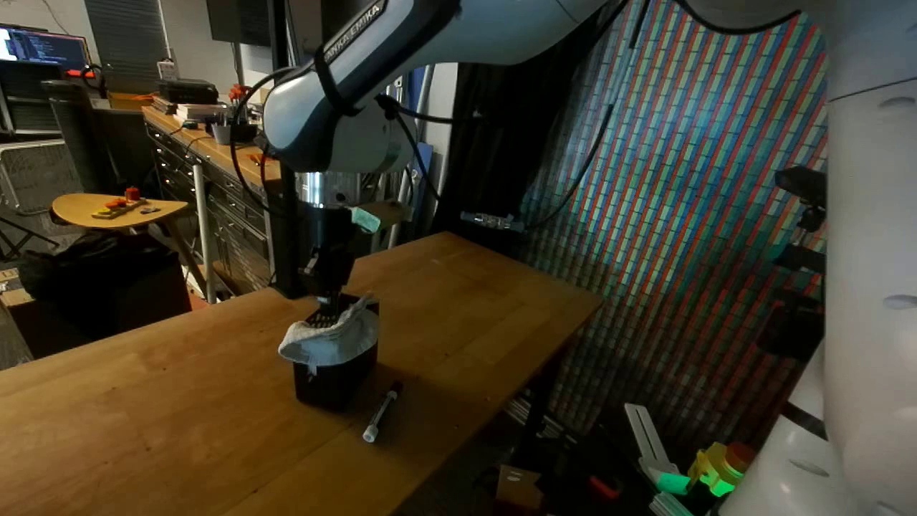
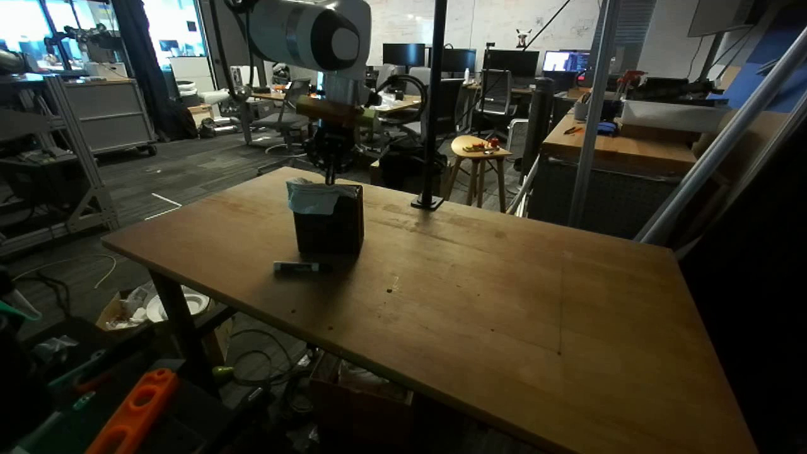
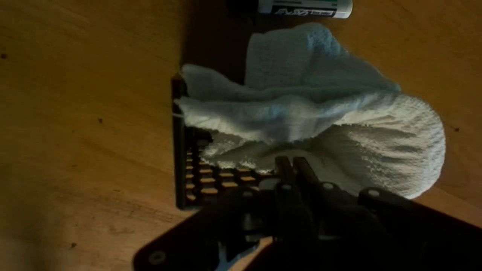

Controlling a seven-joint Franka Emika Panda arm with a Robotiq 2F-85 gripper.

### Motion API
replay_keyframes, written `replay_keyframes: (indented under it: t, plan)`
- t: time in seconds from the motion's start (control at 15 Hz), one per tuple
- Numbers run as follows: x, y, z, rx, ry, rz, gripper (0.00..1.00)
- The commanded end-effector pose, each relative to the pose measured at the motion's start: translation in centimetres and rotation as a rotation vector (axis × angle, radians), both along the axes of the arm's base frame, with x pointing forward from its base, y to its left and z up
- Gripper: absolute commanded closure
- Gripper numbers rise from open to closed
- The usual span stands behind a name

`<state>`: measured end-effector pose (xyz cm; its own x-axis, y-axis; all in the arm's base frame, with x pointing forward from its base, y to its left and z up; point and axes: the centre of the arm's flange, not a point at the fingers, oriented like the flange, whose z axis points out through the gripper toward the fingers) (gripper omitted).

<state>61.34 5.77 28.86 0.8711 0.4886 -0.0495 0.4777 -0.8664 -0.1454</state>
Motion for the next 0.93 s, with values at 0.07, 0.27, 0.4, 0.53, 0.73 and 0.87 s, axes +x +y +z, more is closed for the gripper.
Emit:
replay_keyframes:
  t: [0.07, 0.27, 0.4, 0.53, 0.73, 0.87]
  plan:
    - [-2.0, -0.4, 4.4, -0.057, -0.039, 0.019, 0.90]
    - [-3.7, -0.6, 4.7, -0.045, -0.046, 0.020, 0.90]
    - [-5.1, -0.3, 4.5, -0.040, -0.041, 0.028, 0.90]
    - [-6.1, 0.5, 4.4, -0.041, -0.039, 0.044, 0.90]
    - [-7.0, 2.8, 5.0, -0.055, -0.048, 0.101, 0.90]
    - [-7.4, 5.0, 5.8, -0.063, -0.066, 0.154, 0.90]
